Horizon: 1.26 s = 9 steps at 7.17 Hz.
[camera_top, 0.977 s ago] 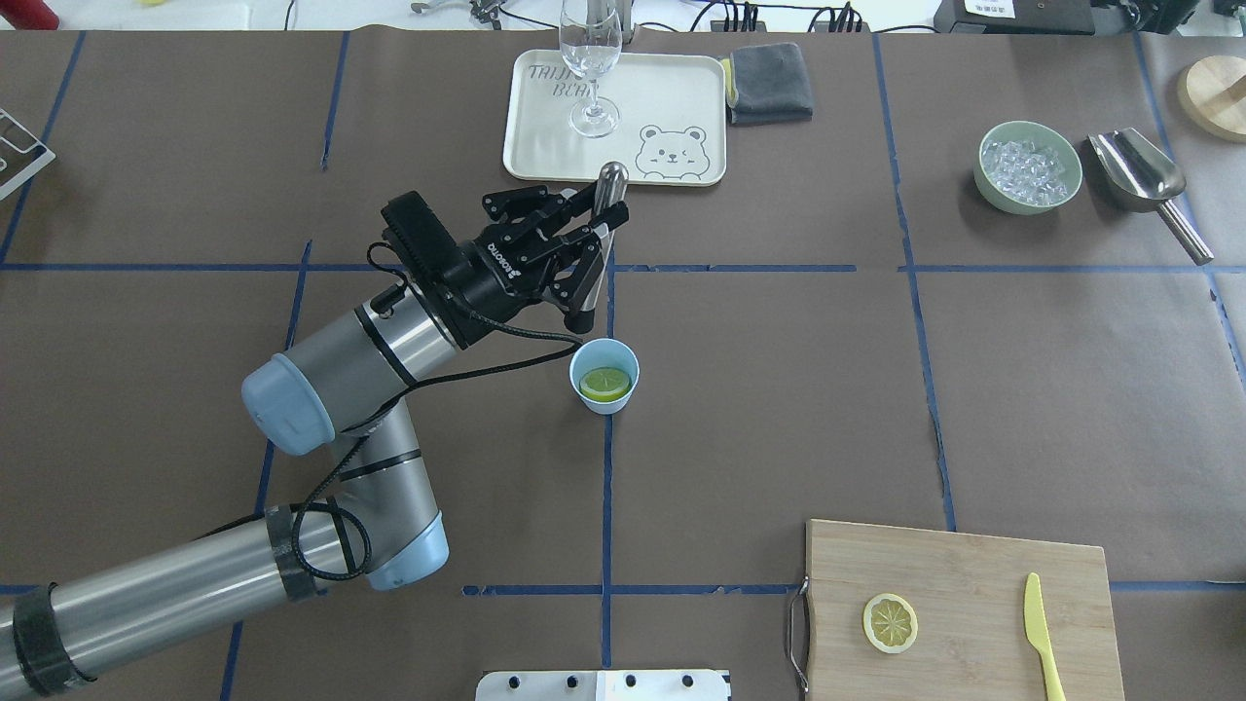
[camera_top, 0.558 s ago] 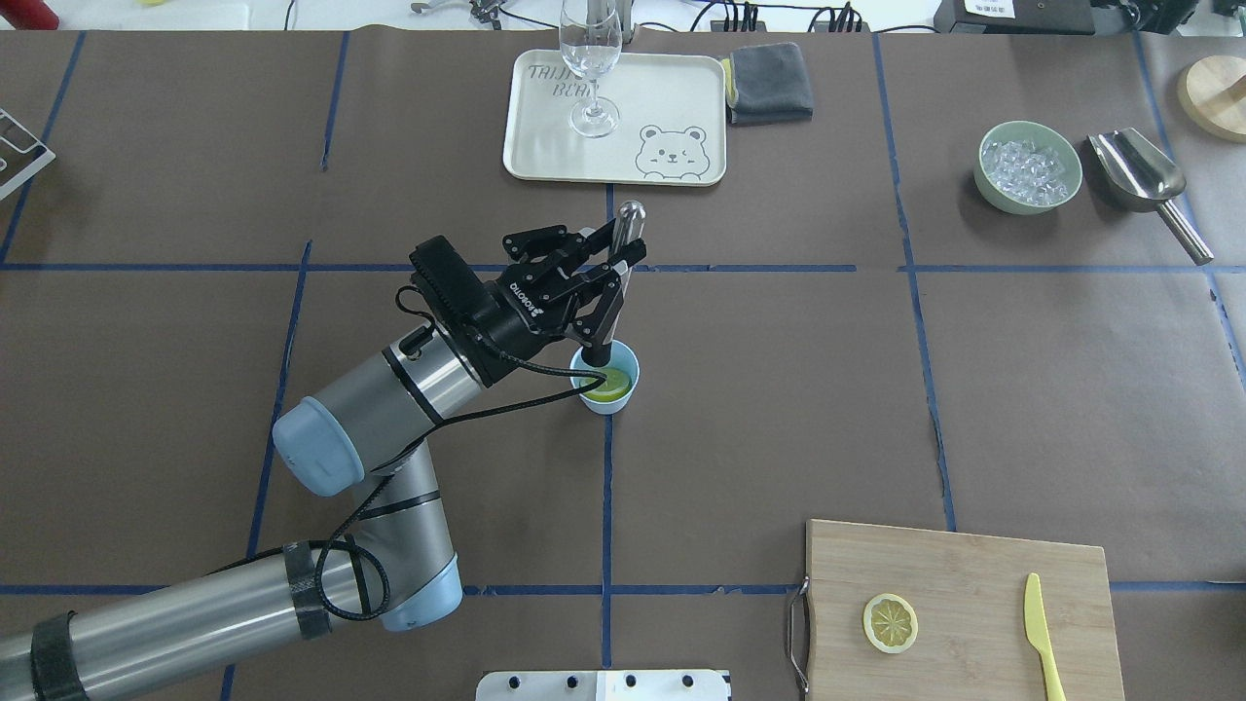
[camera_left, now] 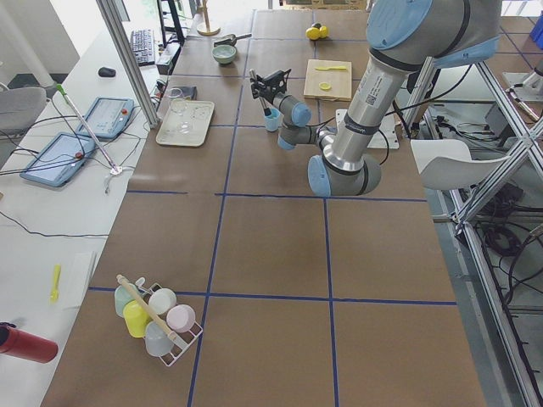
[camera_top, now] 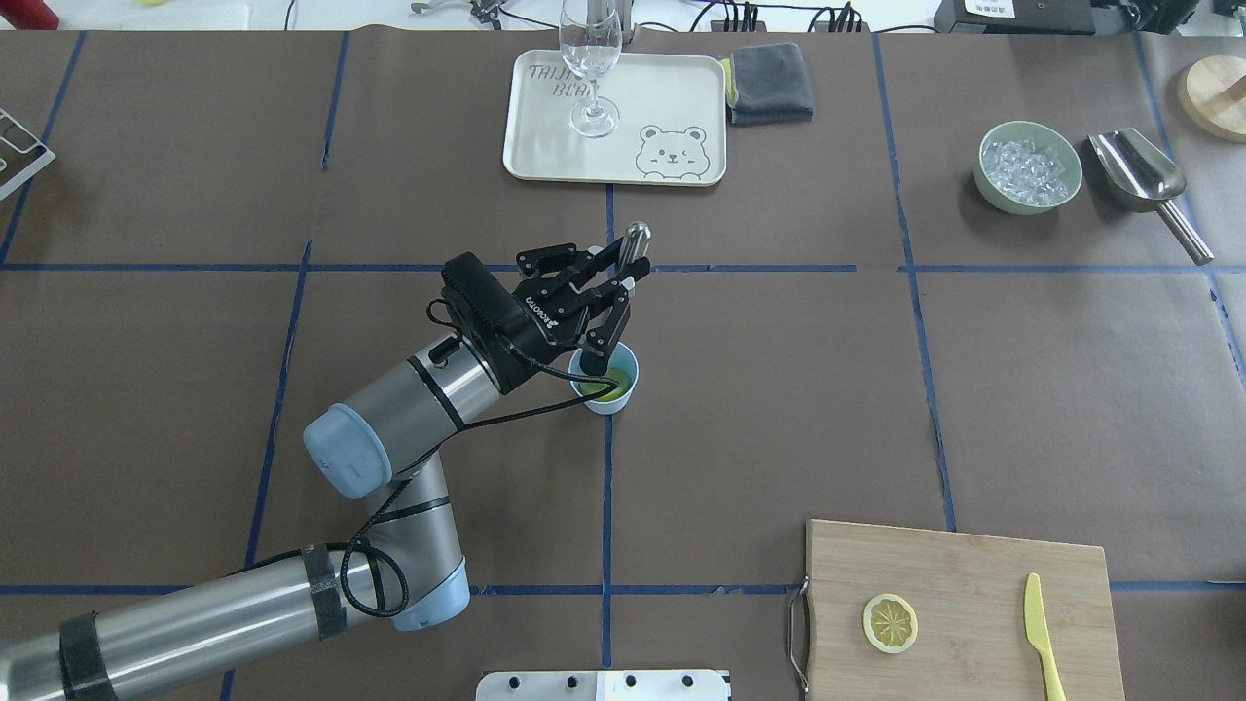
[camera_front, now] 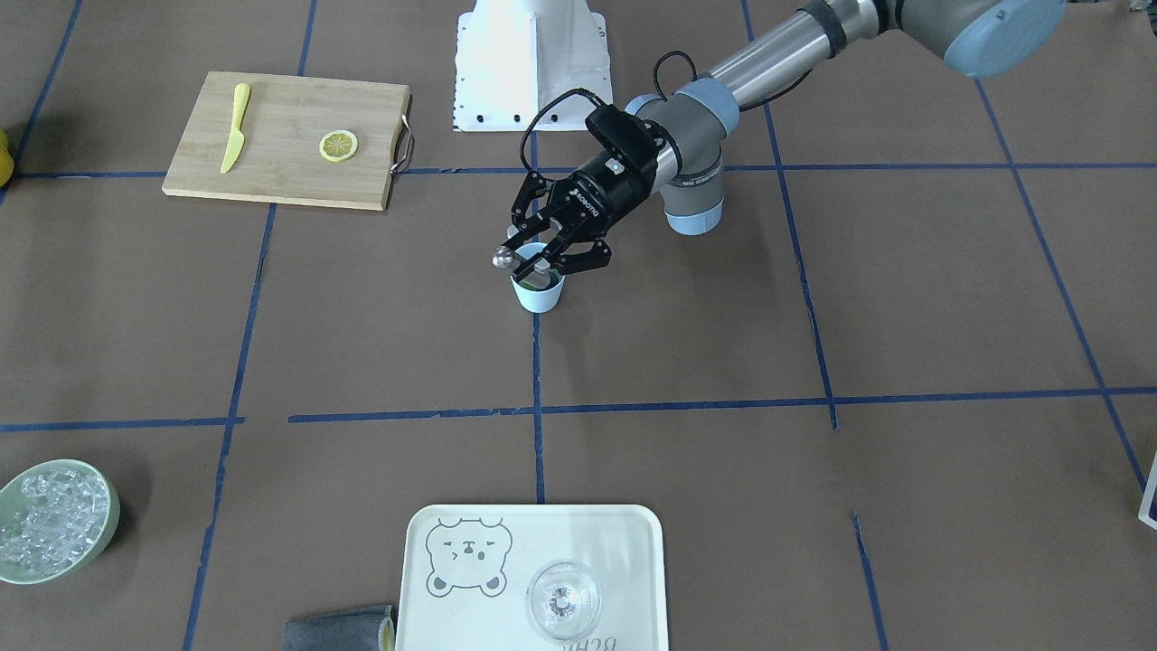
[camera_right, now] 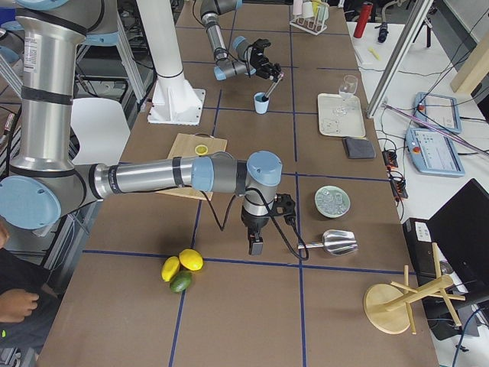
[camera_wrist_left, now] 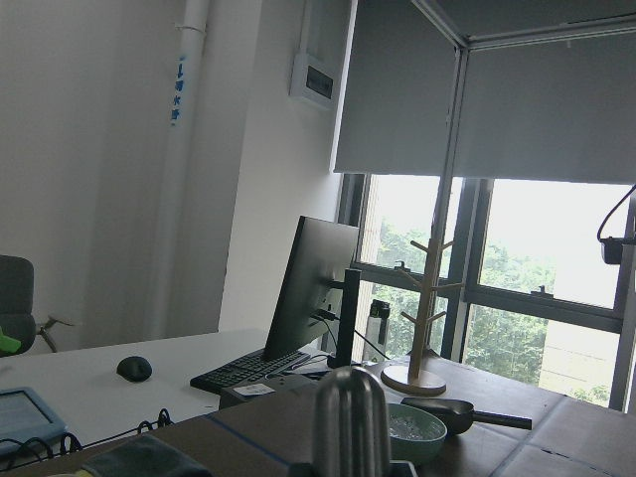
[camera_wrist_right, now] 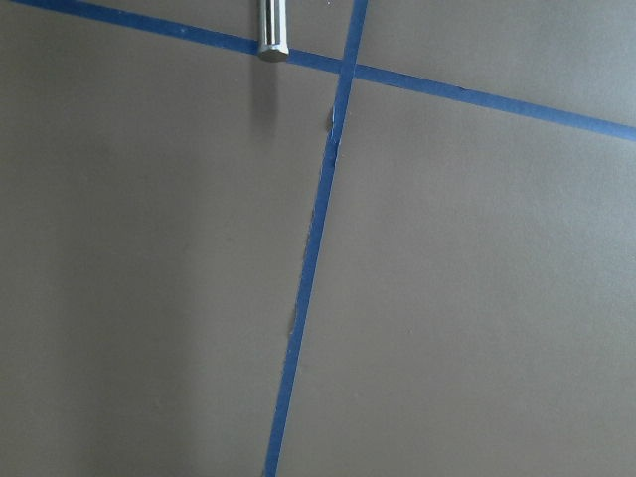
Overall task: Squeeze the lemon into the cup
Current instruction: 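Press the muddler down into the cup onto the lemon slice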
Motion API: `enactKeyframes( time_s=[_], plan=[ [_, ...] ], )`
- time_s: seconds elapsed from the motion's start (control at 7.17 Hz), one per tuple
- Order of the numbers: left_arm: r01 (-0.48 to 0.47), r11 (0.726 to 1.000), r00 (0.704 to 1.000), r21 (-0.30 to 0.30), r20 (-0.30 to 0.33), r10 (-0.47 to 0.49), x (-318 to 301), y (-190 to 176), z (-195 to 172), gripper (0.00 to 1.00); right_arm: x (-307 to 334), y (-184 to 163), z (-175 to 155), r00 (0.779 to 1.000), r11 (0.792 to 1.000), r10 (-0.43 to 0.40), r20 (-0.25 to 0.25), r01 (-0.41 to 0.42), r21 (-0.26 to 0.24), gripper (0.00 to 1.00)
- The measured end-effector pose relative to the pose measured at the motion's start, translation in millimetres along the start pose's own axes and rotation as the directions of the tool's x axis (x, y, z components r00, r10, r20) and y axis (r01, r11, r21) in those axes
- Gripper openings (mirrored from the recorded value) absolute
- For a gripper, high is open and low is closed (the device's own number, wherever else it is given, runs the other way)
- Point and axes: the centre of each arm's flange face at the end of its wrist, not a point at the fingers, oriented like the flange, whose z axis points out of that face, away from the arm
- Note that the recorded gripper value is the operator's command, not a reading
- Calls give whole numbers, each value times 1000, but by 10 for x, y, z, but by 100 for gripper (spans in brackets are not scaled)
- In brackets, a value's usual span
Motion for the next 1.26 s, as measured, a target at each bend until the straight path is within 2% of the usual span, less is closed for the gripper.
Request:
enactKeyframes(
  time_s=[0.42,0.56,0.98,1.12,1.26],
  plan=[
    [-1,1000,1000,-25,14,2,52,156,-23,0,-2,-2,3,1000,1000,0,3,0,0,100],
    [8,1000,1000,-7,4,-8,102,65,-18,0,-5,-3,2,1000,1000,0,4,0,0,100],
    [67,991,997,116,-36,-63,217,-583,-36,0,4,4,16,1000,1000,1,8,-1,-2,100],
    [101,986,995,135,-39,-97,181,-744,-58,0,6,4,19,1000,1000,0,8,0,-3,100],
    [127,986,992,108,-16,-126,99,-807,-71,0,6,5,20,1000,1000,0,8,0,-3,100]
  ],
)
